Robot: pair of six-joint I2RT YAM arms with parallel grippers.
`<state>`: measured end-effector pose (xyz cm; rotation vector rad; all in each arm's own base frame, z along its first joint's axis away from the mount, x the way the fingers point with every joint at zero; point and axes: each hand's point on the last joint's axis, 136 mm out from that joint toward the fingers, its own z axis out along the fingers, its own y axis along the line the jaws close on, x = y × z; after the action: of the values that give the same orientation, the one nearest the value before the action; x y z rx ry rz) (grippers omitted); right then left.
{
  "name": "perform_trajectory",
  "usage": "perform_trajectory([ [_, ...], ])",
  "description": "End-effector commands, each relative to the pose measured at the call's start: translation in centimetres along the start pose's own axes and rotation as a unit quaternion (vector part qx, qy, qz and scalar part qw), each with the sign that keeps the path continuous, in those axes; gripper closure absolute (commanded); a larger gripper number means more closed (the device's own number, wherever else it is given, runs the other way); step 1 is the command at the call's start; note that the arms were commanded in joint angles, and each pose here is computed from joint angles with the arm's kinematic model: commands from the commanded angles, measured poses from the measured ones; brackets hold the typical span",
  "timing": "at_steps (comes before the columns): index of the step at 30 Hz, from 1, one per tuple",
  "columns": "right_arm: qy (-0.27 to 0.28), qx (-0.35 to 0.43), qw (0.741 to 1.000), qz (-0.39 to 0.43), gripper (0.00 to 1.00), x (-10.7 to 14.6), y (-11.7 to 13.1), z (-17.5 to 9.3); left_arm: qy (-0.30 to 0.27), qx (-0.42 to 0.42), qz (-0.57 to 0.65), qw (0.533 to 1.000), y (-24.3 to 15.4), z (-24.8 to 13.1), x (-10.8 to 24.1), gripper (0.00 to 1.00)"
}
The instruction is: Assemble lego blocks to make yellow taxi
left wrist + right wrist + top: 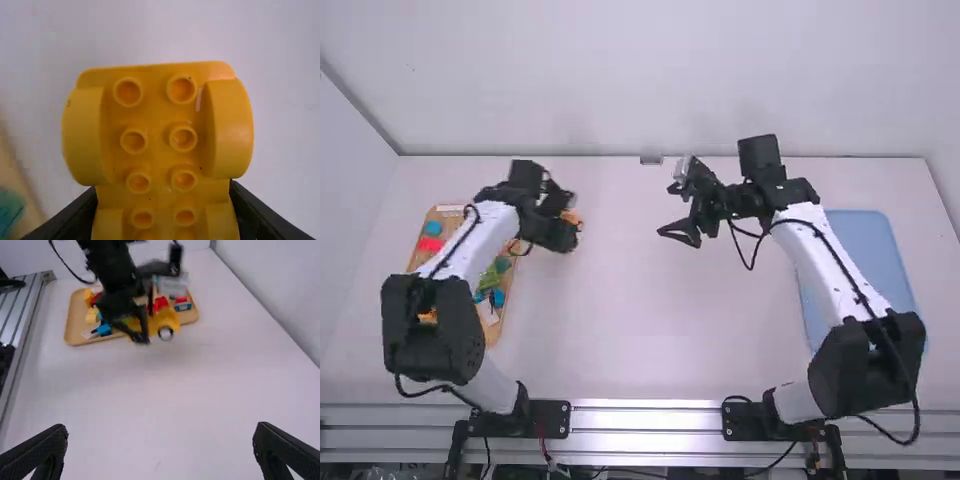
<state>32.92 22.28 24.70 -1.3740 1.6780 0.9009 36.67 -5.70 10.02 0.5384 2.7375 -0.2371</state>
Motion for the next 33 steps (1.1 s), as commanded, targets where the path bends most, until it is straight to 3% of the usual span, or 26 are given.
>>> perform_trajectory([
  [1,-0.013,0.003,0.998,-0.063,0.02,-1.7,1.6,-2.1,0.027,-0.016,0.115,0.993,-3.6,2.0,-0.3,0.83],
  [4,0.000,0.008,0.998,-0.060,0.02,-1.0,2.9,-4.2,0.049,-0.005,0.260,0.964,-9.4,4.3,-0.2,0.88],
  [5,0.001,0.009,0.998,-0.059,0.02,-0.9,2.9,-4.3,0.050,-0.003,0.269,0.962,-9.7,4.4,-0.1,0.88],
  [9,0.007,0.027,0.999,-0.029,0.02,0.7,2.7,-6.1,0.084,0.040,0.449,0.889,-16.1,7.4,2.1,0.98],
  [12,-0.002,0.035,0.999,-0.018,0.02,1.5,2.5,-6.6,0.102,0.040,0.518,0.849,-17.8,8.6,3.3,0.99],
  [16,-0.021,0.060,0.998,-0.011,0.01,2.4,1.8,-7.7,0.116,0.021,0.564,0.818,-17.8,10.3,3.6,0.98],
  [23,-0.023,0.075,0.997,-0.003,0.01,3.4,1.2,-7.8,0.100,0.014,0.554,0.826,-16.7,11.8,3.7,0.98],
  [26,-0.023,0.078,0.997,0.000,0.02,3.2,0.9,-7.2,0.096,0.038,0.560,0.822,-16.6,12.4,4.7,0.91],
  [30,-0.014,0.083,0.996,-0.002,0.02,3.1,0.7,-6.5,0.100,0.051,0.560,0.821,-16.7,12.7,5.8,0.89],
  [32,-0.007,0.087,0.996,0.000,0.01,3.1,0.5,-6.2,0.097,0.049,0.558,0.823,-16.6,12.7,5.6,0.73],
  [33,-0.006,0.086,0.996,-0.001,0.01,3.1,0.5,-6.1,0.095,0.048,0.558,0.823,-16.6,12.7,5.4,0.71],
])
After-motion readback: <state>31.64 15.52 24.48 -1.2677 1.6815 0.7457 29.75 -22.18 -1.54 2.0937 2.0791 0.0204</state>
